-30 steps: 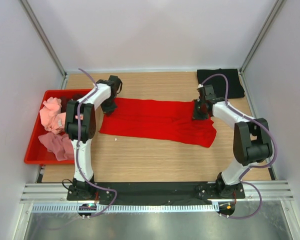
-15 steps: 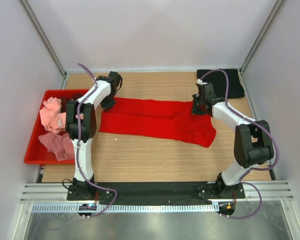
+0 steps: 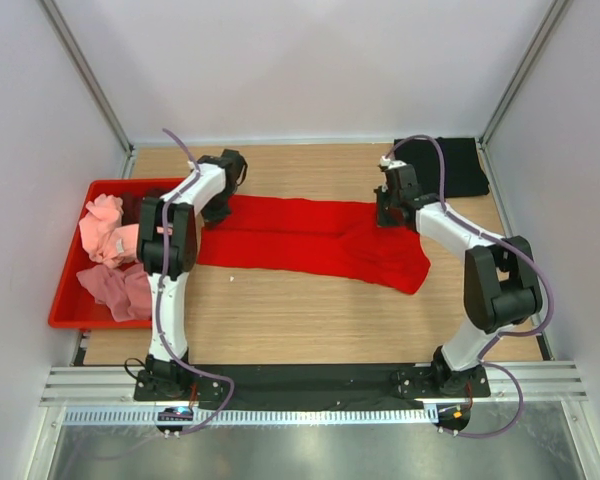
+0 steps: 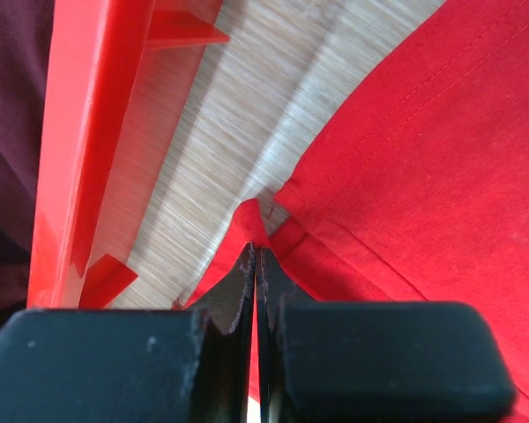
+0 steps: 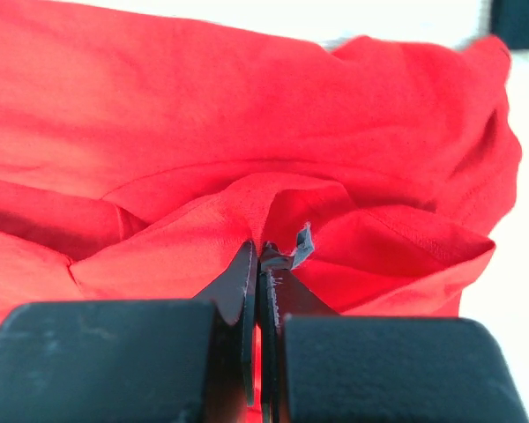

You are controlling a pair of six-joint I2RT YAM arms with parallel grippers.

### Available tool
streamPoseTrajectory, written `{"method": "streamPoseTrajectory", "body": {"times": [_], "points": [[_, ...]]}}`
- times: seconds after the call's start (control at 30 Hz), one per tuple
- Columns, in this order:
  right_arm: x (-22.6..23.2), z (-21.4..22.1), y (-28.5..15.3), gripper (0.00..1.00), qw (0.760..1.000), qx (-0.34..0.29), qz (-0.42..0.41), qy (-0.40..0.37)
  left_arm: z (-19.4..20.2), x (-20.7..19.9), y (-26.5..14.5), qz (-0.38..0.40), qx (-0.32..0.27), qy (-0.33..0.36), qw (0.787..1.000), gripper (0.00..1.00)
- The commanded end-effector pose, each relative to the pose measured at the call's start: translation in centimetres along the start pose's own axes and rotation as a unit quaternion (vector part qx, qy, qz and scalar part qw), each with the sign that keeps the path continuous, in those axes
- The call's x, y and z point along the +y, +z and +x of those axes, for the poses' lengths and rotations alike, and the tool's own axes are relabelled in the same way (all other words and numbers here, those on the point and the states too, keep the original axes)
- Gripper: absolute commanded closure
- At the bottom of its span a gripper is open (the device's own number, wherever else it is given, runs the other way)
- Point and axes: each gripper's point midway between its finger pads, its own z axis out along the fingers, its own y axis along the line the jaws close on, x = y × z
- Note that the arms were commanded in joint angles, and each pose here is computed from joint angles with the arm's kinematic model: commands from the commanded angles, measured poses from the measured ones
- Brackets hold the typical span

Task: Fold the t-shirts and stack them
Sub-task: Fold the tshirt

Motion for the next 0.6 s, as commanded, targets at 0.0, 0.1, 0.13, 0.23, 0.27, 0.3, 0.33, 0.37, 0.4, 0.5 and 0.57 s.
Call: {"method": "streamPoseTrajectory", "body": {"times": [0.0, 0.1, 0.13, 0.23, 0.27, 0.3, 0.33, 0.37, 0.4, 0.5, 0.57], "points": [[0.7, -3.0, 0.3, 0.98, 0.998, -0.043, 0.003, -0.036, -1.7, 0.4, -0.4, -0.013, -0.025, -0.007, 1.0, 1.0], [0.8, -3.2, 0.5, 0.98, 0.997, -0.05, 0.013, -0.052, -1.7, 0.3, -0.1, -0.014, -0.023, -0.007, 1.0, 1.0], [0.9, -3.4, 0.6, 0.97, 0.996, -0.057, 0.012, -0.062, -1.6, 0.3, -0.1, -0.016, -0.022, -0.006, 1.0, 1.0], [1.1, -3.6, 0.9, 0.97, 0.994, -0.069, 0.014, -0.087, -1.6, 0.4, 0.0, -0.018, -0.022, -0.005, 1.0, 1.0], [1.1, -3.8, 0.9, 0.96, 0.993, -0.074, 0.019, -0.091, -1.6, 0.4, 0.0, -0.018, -0.022, -0.005, 1.0, 1.0], [1.1, -3.4, 1.1, 0.96, 0.992, -0.074, 0.019, -0.097, -1.7, 0.4, -0.1, -0.018, -0.023, -0.006, 1.0, 1.0], [1.3, -3.8, 1.1, 0.96, 0.991, -0.086, 0.018, -0.098, -1.8, 0.5, -0.1, -0.018, -0.025, -0.006, 1.0, 1.0], [1.1, -3.9, 1.1, 0.96, 0.99, -0.089, 0.023, -0.11, -1.7, 0.4, -0.1, -0.018, -0.024, -0.005, 1.0, 0.99], [0.8, -3.7, 1.3, 0.96, 0.989, -0.089, 0.029, -0.112, -1.7, 0.4, -0.1, -0.018, -0.024, -0.005, 1.0, 1.0], [1.0, -3.5, 1.7, 0.94, 0.988, -0.09, 0.026, -0.124, -1.5, 0.5, 0.0, -0.019, -0.02, -0.003, 1.0, 0.97], [1.4, -3.5, 1.9, 0.85, 0.987, -0.089, 0.017, -0.133, -1.3, 0.5, -0.1, -0.022, -0.018, -0.001, 1.0, 0.86]]}}
